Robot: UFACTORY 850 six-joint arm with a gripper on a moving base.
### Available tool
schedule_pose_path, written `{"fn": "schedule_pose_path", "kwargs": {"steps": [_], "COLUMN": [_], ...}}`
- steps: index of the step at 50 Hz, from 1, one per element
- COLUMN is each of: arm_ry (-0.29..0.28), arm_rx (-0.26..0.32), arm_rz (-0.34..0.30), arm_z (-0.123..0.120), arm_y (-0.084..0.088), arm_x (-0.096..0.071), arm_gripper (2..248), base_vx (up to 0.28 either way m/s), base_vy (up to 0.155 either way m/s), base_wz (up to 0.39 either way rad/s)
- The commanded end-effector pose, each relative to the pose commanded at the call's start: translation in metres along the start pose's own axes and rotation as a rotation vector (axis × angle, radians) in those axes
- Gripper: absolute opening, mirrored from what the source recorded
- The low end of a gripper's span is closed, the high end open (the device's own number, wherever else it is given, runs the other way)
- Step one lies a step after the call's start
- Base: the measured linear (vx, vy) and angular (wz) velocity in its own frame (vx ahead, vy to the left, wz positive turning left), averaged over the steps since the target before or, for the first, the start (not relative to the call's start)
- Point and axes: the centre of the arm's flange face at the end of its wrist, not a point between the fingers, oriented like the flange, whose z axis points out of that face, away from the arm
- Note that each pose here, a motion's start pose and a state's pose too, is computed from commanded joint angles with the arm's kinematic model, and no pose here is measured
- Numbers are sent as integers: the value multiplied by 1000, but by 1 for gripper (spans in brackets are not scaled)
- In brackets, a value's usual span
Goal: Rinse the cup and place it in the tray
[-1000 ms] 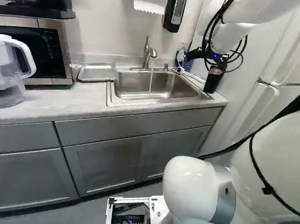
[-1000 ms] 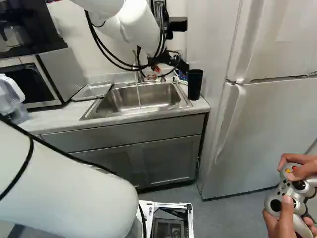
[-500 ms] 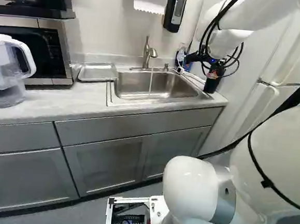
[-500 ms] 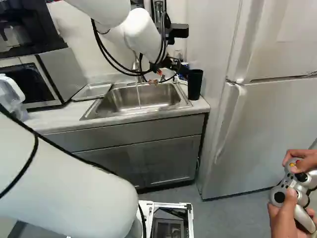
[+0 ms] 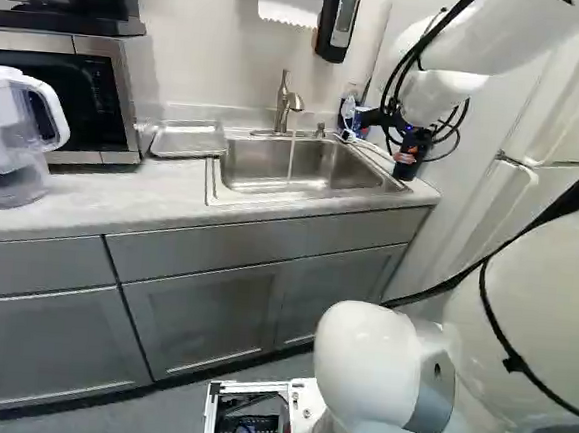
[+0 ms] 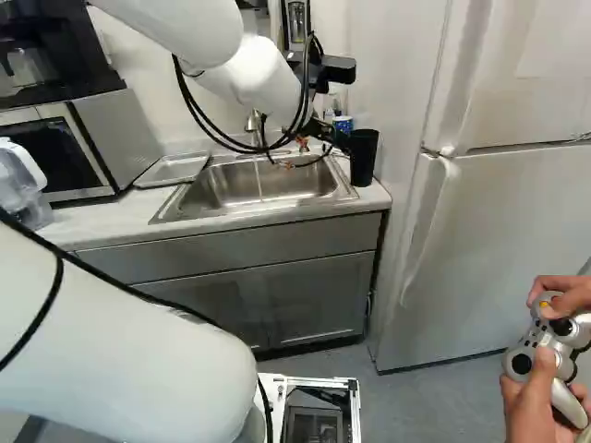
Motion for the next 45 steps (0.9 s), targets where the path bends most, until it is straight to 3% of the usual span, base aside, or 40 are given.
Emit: {"fn": "schedule_pose_path", "kwargs": {"steps": [15,45], "arm_ry": [30,97], "arm_rx": [-21,-62], "arm_rz": [55,158], "arm_z": [3,29], "arm_y": [11,23], "arm_x": [-12,-19], "arm_gripper": [247,247], "base_vx": [0,0], "base_vy": [0,0], "base_wz": [0,0]}}
